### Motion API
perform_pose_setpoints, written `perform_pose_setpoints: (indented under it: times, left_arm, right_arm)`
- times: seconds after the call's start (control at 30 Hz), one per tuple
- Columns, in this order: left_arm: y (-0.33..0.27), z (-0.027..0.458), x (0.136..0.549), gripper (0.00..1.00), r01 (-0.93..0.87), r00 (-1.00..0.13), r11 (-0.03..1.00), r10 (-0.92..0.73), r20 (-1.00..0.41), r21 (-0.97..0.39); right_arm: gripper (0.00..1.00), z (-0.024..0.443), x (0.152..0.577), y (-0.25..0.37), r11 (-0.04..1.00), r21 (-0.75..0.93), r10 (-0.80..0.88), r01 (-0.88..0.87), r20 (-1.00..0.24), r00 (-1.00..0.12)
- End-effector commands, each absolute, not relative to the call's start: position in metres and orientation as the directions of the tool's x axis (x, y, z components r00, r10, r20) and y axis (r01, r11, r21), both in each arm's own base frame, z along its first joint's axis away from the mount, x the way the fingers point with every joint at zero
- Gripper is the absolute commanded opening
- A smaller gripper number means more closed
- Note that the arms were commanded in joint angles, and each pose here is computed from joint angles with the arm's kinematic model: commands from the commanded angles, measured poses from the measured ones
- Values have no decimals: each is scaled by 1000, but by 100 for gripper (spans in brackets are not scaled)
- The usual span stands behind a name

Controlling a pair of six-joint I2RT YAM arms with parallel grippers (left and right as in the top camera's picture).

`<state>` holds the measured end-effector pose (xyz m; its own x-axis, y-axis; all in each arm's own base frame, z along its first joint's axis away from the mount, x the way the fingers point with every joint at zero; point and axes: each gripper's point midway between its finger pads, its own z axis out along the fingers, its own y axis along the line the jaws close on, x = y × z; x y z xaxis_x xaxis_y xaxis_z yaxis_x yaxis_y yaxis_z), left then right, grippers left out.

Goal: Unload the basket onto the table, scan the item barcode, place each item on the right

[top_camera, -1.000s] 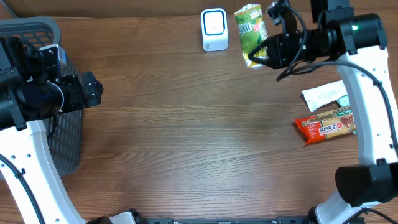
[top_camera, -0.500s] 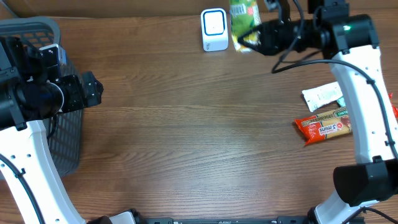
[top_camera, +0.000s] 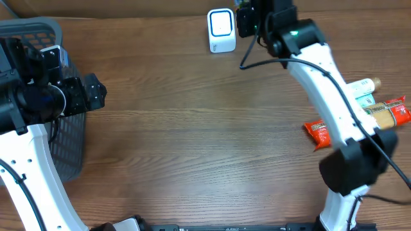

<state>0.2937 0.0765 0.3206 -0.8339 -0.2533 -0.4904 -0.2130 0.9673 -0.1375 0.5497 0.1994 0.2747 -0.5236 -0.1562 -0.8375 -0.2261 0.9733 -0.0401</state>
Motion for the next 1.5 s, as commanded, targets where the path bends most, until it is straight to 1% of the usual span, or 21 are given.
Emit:
perform_pose_setpoints:
  times: [0.0,0.07,0.13,0.2,0.23,0.3,0.4,0.53,0.67,0.9,1.4,1.47]
  left_arm:
    - [76,322,294,100,-196,-835,971,-238,-496,-135]
    - [76,322,294,99,-196,-835,971,-238,-495,-135]
    - [76,322,294,99,-196,-835,971,-238,-496,-135]
    - [76,322,294,100,-196,-835,971,-238,-495,-135]
    - [76,322,294,100,-196,-835,971,-238,-495,-135]
    - [76,322,294,99,-196,-835,971,-238,-496,-135]
    - [76,322,294,99,-196,-835,971,-238,-496,-135]
    - [76,322,294,100,-196,-835,971,-238,-495,-135]
    - [76,322,294,99,-196,-835,971,-238,-496,-135]
    - [76,322,294,99,-196,-835,971,-238,-496,-135]
    - [76,322,294,100,-196,-835,971,-238,-496,-135]
    - [76,322,294,99,-196,-835,971,-238,-496,-135]
  right_arm:
    - [4,291,576,167,900,-436,-395,-6,-810,-433]
    - [4,277,590,167,804,-594,-527,25,-732,-433]
    - [4,259,603,169,701,-713,-633,27,-638,-438]
    - [4,238,616,173,611,-792,-708,11,-552,-442]
    - [4,225,621,175,568,-823,-740,-10,-506,-443]
    - [4,206,628,178,516,-856,-774,-31,-450,-446]
    - [4,168,638,180,461,-886,-799,-46,-391,-457]
    - [4,146,642,182,454,-889,-800,-50,-383,-463]
    - [4,140,644,182,461,-887,-794,-31,-397,-460]
    - [4,155,649,185,488,-872,-781,35,-455,-429]
    - [4,152,646,191,487,-873,-785,23,-448,-428]
    - [4,152,645,192,508,-861,-772,32,-471,-427]
